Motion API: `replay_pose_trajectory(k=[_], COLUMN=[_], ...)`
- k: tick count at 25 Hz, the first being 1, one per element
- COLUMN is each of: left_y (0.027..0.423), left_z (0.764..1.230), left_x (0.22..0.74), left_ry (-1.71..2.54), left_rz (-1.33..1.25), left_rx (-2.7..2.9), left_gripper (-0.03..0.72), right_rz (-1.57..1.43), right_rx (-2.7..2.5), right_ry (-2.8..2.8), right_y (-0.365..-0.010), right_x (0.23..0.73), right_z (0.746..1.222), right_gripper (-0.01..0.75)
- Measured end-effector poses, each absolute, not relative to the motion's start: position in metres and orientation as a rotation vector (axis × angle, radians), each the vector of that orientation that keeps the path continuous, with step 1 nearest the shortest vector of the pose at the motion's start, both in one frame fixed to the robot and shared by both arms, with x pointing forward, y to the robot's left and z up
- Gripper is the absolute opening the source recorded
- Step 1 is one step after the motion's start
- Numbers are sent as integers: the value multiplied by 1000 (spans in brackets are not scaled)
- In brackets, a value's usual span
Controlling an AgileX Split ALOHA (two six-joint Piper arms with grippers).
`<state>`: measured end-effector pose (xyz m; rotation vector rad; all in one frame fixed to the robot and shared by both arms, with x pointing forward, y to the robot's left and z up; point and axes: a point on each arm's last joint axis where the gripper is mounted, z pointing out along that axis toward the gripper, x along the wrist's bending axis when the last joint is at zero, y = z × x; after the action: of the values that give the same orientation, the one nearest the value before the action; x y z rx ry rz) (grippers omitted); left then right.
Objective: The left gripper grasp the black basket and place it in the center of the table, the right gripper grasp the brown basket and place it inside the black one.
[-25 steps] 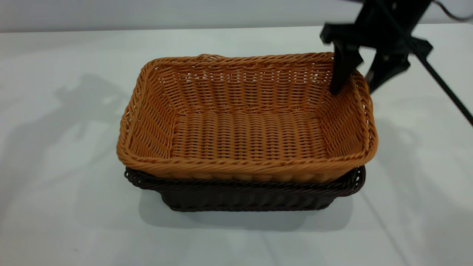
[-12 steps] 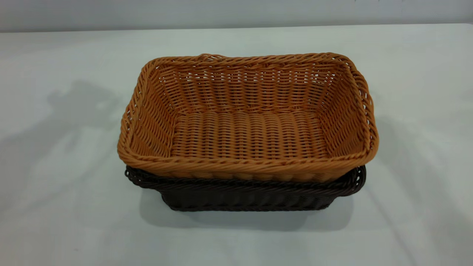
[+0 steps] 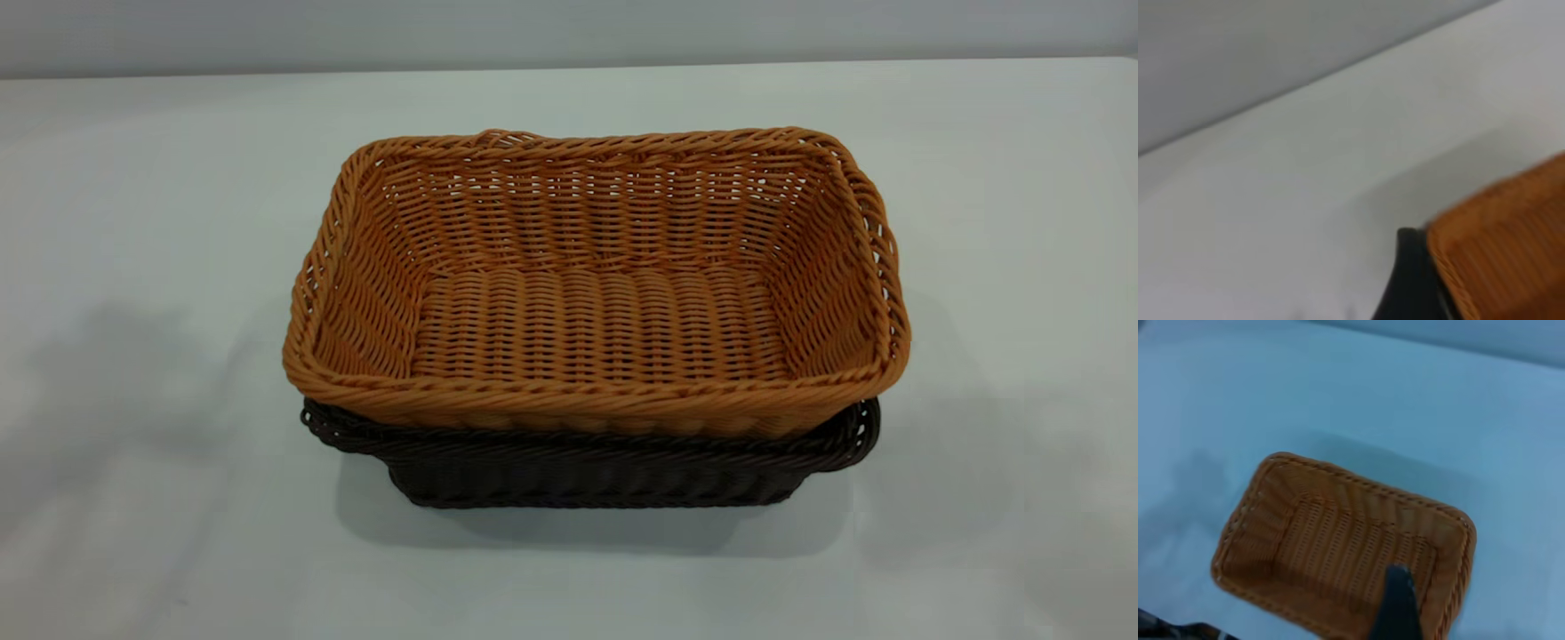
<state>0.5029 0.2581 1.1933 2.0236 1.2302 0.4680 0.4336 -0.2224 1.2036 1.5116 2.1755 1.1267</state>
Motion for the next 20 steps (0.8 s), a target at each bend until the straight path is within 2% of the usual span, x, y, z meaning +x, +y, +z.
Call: replay_pose_trajectory(k=[5,10,16,18,20], left_y=[260,271,275,275,276], left_z=[1209,1205,1175,1160,1143], left_x=[460,435,407,391,372], left_ry=[1285,1415,1537,1560,1580], left_rz=[397,431,373,345,325], left_rx=[2053,2093,2090,2098,2101], left_gripper=[510,510,510,538,524], right_rz=[1186,1168,1170,1170,1167], right_rx=[1451,1453,1444,1443,1441], right_ry=[2127,2155,2157,2156,2153], right_y=[-240,-251,-261,-263,-266], right_x=[364,318,278,269,261], right_z=[1196,1164,1122,1107,1093], right_gripper=[541,541,541,541,541])
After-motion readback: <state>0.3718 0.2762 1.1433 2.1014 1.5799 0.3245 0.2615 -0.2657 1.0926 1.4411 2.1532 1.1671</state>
